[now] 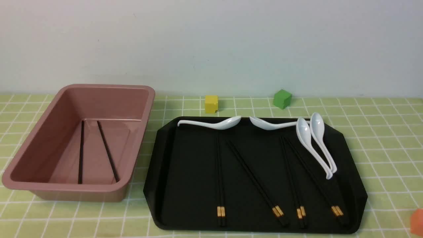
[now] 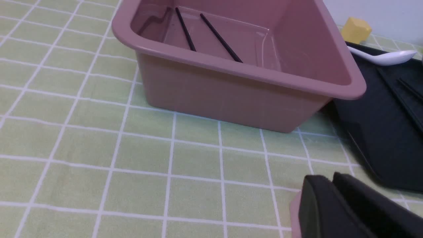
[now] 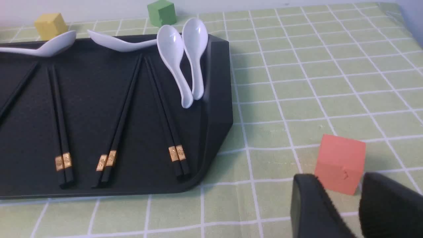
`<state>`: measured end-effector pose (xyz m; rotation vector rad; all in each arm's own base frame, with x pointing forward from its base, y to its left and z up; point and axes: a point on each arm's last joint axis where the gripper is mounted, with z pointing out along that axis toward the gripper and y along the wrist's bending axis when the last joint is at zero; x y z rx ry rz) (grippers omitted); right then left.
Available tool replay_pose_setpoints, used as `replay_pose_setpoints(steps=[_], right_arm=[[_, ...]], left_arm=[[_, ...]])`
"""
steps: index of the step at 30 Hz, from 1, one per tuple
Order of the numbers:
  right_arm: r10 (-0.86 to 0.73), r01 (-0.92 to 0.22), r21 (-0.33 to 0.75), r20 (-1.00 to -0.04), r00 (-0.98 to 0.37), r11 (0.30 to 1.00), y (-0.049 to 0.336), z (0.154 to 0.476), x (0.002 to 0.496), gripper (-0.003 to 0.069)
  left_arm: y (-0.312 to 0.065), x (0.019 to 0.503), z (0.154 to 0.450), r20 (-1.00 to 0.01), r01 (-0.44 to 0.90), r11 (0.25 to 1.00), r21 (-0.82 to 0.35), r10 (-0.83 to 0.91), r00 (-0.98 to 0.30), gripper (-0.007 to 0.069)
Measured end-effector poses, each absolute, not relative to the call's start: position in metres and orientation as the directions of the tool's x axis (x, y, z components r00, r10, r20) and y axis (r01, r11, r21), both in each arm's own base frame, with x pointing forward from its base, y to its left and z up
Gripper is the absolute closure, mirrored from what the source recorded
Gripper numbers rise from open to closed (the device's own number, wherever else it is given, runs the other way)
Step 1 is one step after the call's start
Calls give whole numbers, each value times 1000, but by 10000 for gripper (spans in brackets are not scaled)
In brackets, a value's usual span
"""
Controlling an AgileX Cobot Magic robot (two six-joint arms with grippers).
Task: On green tablecloth take chopsticks from black tray and put them in box.
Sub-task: 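Reach over to the black tray and grasp a pair of chopsticks with the left gripper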
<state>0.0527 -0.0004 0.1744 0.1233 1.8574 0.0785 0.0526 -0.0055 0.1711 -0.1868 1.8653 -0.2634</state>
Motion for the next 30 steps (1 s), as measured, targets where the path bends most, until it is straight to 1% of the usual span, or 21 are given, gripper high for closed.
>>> replay_pose_setpoints(steps=[22,23,24,26,28,29,30], right_arm=[[125,45,117,-951,-283,992,0,174,53,419],[125,45,117,-951,-283,992,0,174,53,419],[125,45,117,-951,-283,992,0,174,53,419],[125,45,117,-951,-283,992,0,174,53,419],[125,45,117,-951,-283,992,0,174,53,419],[125,45,117,-951,-283,992,0,174,53,419],[125,45,117,-951,-283,992,0,174,53,419]], left_arm=[[-6,53,171,-917,4,962,-274,-260,-302,541],[-6,53,172,-916,5,960,-281,-267,-299,539],[-7,53,172,-904,3,948,-320,-304,-300,538],[-10,53,173,-843,-12,886,-463,-444,-304,535],[-14,52,174,-704,-40,750,-661,-637,-314,533],[-17,52,175,-597,-58,644,-763,-736,-319,532],[-18,52,176,-528,-70,575,-815,-787,-320,532]])
